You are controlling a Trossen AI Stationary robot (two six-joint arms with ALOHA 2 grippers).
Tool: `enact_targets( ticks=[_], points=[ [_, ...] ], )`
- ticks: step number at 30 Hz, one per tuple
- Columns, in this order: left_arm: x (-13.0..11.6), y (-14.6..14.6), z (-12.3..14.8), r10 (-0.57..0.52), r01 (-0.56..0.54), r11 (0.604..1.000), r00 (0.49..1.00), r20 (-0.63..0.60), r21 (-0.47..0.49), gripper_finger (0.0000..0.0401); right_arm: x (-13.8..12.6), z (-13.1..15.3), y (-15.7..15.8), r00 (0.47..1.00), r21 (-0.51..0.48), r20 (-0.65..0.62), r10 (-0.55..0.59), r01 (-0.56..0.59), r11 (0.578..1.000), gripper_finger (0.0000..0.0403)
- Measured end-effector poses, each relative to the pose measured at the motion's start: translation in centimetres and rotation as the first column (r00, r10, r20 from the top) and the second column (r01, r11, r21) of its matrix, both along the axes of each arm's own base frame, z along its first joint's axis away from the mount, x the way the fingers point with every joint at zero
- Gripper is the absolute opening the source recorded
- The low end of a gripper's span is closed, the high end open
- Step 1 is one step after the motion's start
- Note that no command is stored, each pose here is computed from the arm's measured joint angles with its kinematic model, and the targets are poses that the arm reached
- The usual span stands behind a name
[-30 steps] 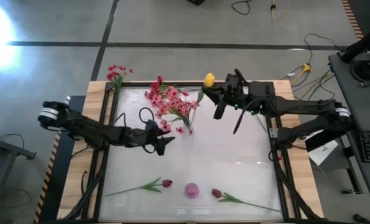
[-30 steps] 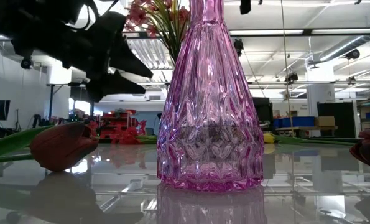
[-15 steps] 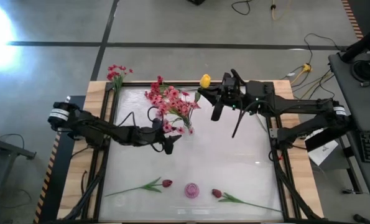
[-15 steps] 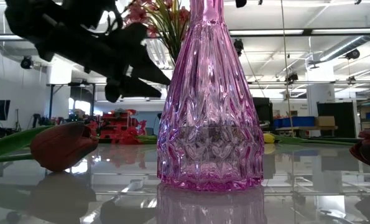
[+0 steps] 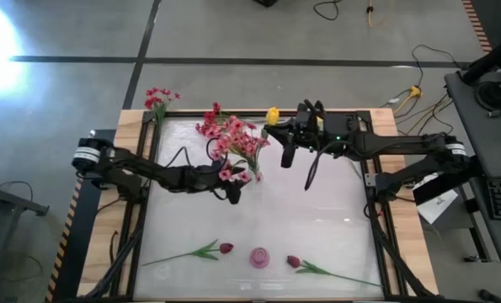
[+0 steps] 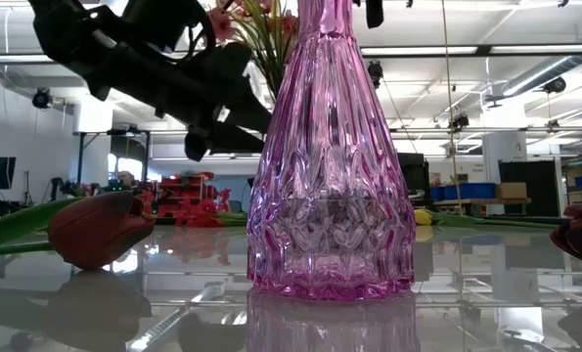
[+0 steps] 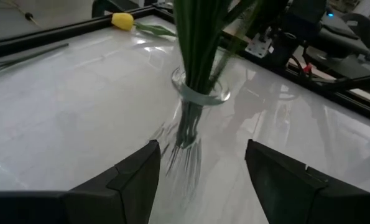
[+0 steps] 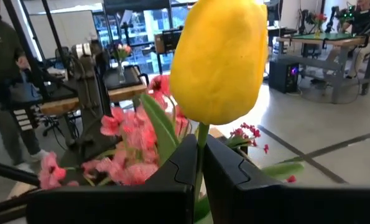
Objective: Sort flowers into vase by color
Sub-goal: Put the bottom yellow flower into the transparent vase
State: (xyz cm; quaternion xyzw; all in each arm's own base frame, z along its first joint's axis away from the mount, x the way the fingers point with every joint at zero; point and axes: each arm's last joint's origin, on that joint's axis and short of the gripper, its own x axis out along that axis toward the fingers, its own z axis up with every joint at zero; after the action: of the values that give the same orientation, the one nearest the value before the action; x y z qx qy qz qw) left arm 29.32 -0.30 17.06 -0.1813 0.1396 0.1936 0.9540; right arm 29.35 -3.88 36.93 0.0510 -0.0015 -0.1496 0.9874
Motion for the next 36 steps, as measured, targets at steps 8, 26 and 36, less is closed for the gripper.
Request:
enact_targets(
  ticks=[8, 26, 36],
  points=[
    [0.5, 0.1, 0.2, -0.016, 0.016, 1.000, 1.000, -0.003, 0.006, 0.0223, 1.7, -2.4, -0.1, 0.996, -0.003, -0.091, 0.008, -0.008, 1.000, 0.0013],
    [-2.1, 0.2, 2.7, -0.021, 0.023, 1.000, 0.996, -0.092, 0.021, 0.0223, 4.1, -7.1, 0.1, 0.951, 0.051, -0.308, 0.023, -0.008, 0.999, 0.0013],
    [-3.7, 0.3, 4.0, -0.020, 0.024, 0.999, 0.991, -0.135, 0.026, 0.0223, 4.0, -7.0, 1.2, 0.944, 0.057, -0.323, 0.069, -0.053, 0.997, 0.0069]
  ],
)
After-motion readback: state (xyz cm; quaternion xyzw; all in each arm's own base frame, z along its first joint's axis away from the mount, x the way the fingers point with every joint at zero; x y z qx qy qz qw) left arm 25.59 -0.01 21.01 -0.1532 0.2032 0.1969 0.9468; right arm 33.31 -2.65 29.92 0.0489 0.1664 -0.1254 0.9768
